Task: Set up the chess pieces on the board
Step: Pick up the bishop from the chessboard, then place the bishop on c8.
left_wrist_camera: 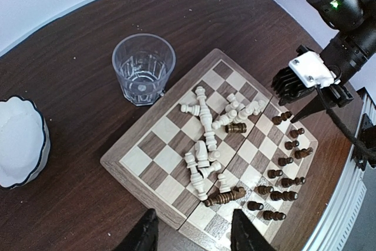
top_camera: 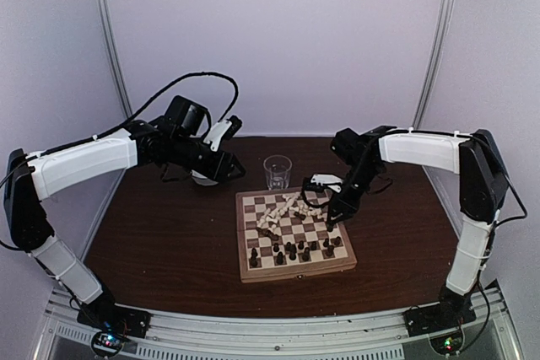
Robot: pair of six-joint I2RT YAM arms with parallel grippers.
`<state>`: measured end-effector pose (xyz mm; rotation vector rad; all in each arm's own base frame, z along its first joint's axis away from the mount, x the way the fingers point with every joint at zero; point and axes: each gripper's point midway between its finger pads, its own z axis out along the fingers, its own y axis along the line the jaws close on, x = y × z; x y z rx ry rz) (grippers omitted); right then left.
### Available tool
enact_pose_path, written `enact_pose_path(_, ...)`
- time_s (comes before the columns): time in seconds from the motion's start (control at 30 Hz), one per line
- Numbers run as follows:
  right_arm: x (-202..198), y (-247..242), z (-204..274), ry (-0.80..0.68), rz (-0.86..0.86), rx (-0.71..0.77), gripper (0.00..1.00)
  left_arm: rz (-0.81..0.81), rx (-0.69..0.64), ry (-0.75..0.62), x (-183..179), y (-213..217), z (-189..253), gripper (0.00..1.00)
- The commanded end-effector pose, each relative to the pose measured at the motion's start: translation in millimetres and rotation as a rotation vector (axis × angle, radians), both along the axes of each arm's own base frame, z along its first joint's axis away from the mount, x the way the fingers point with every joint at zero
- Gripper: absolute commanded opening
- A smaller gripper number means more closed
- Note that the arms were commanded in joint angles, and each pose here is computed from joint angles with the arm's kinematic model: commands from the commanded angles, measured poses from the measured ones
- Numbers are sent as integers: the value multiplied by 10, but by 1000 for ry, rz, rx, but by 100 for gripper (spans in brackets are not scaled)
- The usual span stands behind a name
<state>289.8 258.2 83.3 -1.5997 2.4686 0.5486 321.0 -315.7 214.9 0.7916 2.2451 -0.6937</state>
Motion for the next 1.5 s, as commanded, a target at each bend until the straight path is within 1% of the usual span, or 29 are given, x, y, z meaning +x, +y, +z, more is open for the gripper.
enact_pose_path(0.0, 18, -68, -56, -16, -4, -43, 34, -7, -21, -38, 67, -12, 142, 43)
enact_pose_path(0.23, 3, -69, -83, -12, -2, -47, 27, -7, -20, -38, 68, -12, 143, 43)
enact_pose_path(0.73, 7, -33, -131, -15, 5, -55, 21, -10, -24, -37, 59, -13, 151, 43)
enact_pose_path(0.83, 9, -29, -123, -16, 3, -53, 18, -10, -24, -37, 62, -17, 149, 43)
enact_pose_path(0.97, 3, -26, -101, -19, 6, -48, 10, -10, -24, -37, 63, -16, 149, 43)
enact_pose_path(1.07, -11, -26, -69, -20, 8, -45, 6, -12, -23, -35, 61, -19, 141, 43)
enact_pose_path(1.47, -33, -86, 200, -75, 13, -42, 4, -15, -27, -35, 56, -24, 153, 43)
